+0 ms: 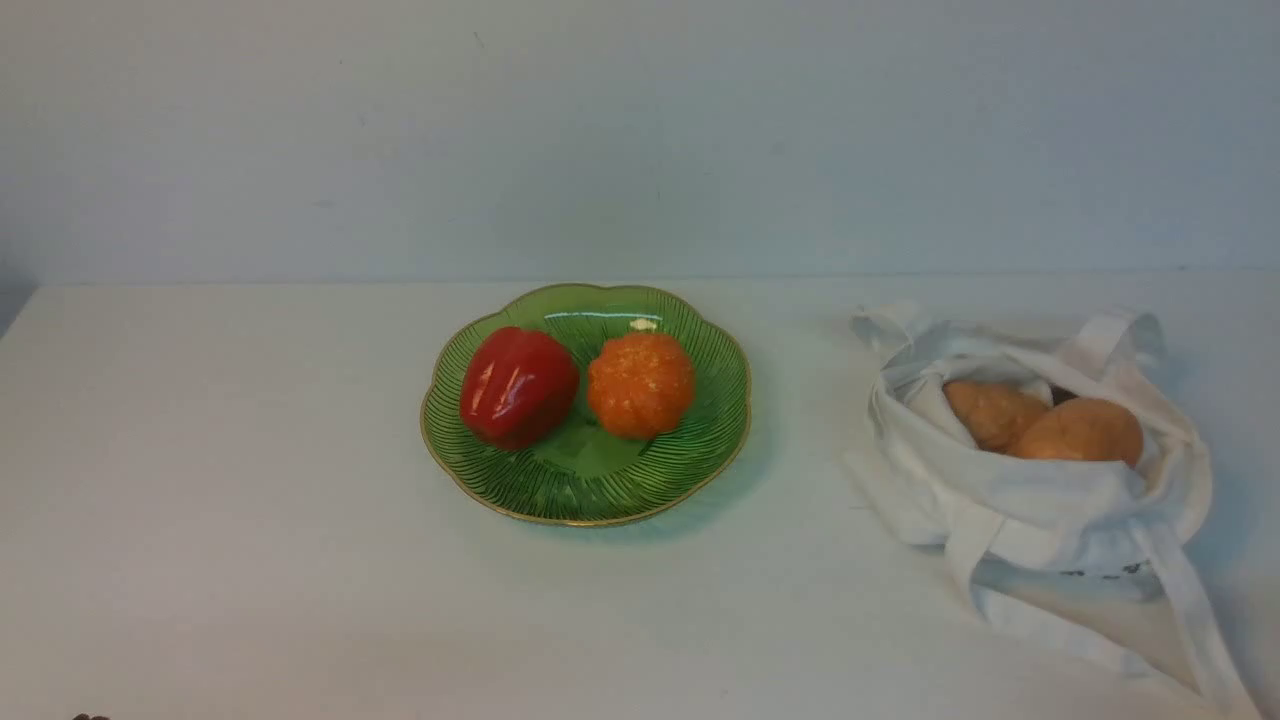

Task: Take vegetables from cloth bag on white table place on plate.
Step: 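Reach into the bag and grasp the item inside with the right gripper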

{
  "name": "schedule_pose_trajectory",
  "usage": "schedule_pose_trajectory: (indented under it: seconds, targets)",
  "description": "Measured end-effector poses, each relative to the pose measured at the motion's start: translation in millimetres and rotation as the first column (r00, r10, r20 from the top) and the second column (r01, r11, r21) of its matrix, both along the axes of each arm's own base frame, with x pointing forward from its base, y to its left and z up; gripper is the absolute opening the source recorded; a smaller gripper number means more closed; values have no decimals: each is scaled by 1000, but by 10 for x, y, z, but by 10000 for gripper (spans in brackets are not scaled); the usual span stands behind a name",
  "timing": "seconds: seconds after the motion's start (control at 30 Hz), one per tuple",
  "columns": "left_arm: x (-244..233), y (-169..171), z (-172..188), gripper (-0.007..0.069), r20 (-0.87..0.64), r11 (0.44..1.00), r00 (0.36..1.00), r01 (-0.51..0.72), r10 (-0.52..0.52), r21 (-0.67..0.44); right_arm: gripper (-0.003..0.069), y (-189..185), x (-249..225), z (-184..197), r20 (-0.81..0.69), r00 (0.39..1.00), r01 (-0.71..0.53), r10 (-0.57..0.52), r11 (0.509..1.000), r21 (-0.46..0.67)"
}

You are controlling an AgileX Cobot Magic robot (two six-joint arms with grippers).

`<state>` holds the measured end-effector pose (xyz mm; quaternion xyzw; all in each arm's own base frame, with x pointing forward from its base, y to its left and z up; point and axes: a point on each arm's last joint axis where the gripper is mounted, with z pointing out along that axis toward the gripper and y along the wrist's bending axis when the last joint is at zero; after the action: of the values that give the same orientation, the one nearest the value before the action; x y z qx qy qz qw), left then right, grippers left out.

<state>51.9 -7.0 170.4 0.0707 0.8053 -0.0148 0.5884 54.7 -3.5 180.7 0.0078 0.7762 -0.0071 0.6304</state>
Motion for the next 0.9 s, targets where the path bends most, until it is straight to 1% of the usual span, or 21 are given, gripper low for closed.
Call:
schedule_pose_trajectory:
  seconds: [0.3,0.47,0.9]
  targets:
    - [0,0,0,-8,0,1000,1000,0,0,0,-15,0,0,0,0,1000,0,0,1000,0]
    - [0,0,0,-8,0,1000,1000,0,0,0,-15,0,0,0,0,1000,5,-5,1000,22]
    - [0,0,0,-8,0,1000,1000,0,0,0,-15,0,1,4,5,1000,3,-3,1000,16]
